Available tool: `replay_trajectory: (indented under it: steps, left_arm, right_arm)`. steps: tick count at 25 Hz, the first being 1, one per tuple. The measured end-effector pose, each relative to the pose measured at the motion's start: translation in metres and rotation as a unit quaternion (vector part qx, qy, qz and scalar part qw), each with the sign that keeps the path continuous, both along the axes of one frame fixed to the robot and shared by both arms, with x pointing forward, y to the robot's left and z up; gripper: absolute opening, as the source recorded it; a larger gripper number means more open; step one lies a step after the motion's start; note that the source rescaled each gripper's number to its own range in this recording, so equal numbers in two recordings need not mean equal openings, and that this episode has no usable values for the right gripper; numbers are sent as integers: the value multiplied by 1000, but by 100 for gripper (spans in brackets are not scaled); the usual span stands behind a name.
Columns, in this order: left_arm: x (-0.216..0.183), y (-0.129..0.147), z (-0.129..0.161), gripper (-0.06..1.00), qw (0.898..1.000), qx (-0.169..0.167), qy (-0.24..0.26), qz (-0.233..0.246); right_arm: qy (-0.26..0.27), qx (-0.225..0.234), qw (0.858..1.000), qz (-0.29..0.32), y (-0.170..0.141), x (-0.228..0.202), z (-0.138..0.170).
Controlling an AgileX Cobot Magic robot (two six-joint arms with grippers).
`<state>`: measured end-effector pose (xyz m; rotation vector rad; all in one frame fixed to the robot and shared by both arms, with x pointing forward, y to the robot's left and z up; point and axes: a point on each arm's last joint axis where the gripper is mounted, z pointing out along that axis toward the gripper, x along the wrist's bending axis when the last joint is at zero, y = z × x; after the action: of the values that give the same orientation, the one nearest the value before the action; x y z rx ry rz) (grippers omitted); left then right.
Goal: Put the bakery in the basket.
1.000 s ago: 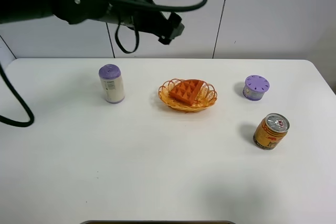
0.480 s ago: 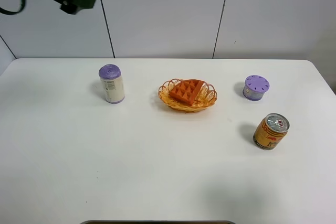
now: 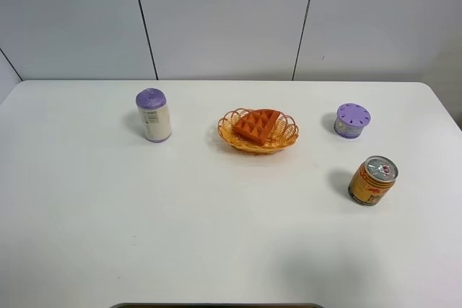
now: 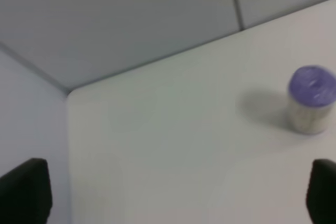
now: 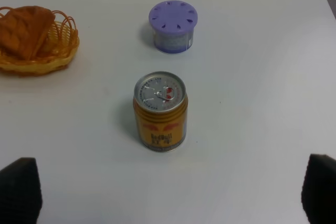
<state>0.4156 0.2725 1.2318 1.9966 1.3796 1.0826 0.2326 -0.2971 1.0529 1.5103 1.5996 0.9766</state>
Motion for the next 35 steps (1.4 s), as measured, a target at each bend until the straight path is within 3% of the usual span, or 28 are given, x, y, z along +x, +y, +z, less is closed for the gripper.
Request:
replay_trajectory:
  steps: [10,16,21,27,35]
  left_arm:
    - [-79,46,22,100,993,-6,-49,103]
    - [-120,47,18,100,992,-39,-83,92]
    - [-142,40,-9,100,992,-83,-72,62]
    - [-163,37,-66,100,991,-113,-41,52]
    - [-187,38,-131,100,985,-145,-82,52]
  right_arm:
    - [0,0,1000,0,0,0,0]
    - [0,0,1000,0,0,0,0]
    - [0,0,1000,0,0,0,0]
    - [0,0,1000,0,0,0,0]
    - [0,0,1000,0,0,0,0]
